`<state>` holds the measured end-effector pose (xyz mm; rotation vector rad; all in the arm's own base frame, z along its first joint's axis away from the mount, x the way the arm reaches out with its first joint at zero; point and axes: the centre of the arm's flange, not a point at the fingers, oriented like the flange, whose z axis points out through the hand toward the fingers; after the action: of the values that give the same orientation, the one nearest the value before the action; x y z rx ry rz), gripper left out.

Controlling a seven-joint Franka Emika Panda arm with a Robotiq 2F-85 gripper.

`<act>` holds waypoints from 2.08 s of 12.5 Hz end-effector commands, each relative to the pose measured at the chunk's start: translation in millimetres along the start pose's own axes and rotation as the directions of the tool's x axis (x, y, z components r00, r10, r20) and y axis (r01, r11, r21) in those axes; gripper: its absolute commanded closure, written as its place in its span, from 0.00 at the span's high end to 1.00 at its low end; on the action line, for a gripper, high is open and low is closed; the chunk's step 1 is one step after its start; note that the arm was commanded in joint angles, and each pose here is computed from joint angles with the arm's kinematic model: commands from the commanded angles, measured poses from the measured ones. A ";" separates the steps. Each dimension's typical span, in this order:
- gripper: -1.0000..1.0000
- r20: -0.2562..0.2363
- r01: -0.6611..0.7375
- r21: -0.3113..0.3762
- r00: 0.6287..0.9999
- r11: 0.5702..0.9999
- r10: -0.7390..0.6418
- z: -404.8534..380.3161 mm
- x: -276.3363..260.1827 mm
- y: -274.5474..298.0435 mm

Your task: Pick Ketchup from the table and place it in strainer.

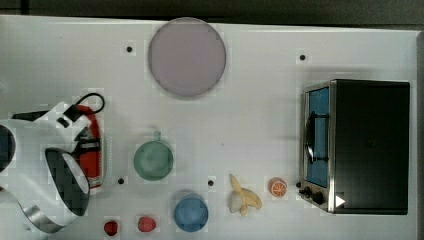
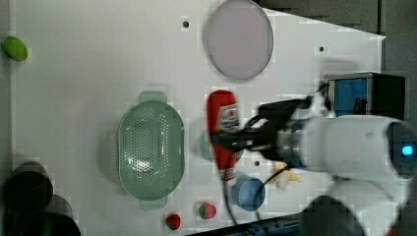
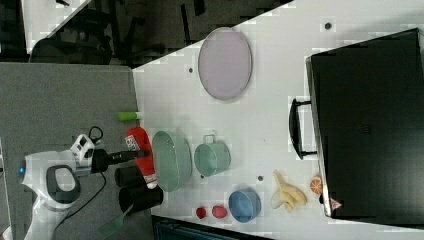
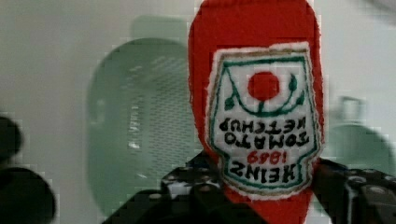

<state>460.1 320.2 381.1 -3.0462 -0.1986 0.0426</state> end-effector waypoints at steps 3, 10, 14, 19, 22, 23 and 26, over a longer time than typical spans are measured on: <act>0.59 0.011 -0.192 0.099 0.981 0.976 0.192 34.9 3.4 -35.4; 0.62 0.070 -0.263 0.201 0.965 0.944 0.254 115.7 1.2 -64.9; 1.00 0.063 -0.259 0.198 0.966 0.945 0.252 129.8 6.7 -58.0; 1.00 -0.014 -0.376 0.185 0.923 0.908 0.385 64.4 19.9 -40.7; 1.00 -0.058 -0.440 0.099 0.893 0.892 0.447 -1.5 33.7 6.6; 1.00 -0.078 -0.474 0.085 0.874 0.876 0.480 -26.5 41.4 27.1; 1.00 -0.098 -0.605 0.045 0.790 0.795 0.606 -96.0 62.9 109.0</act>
<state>505.8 282.0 458.9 -2.9917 0.5224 -0.0949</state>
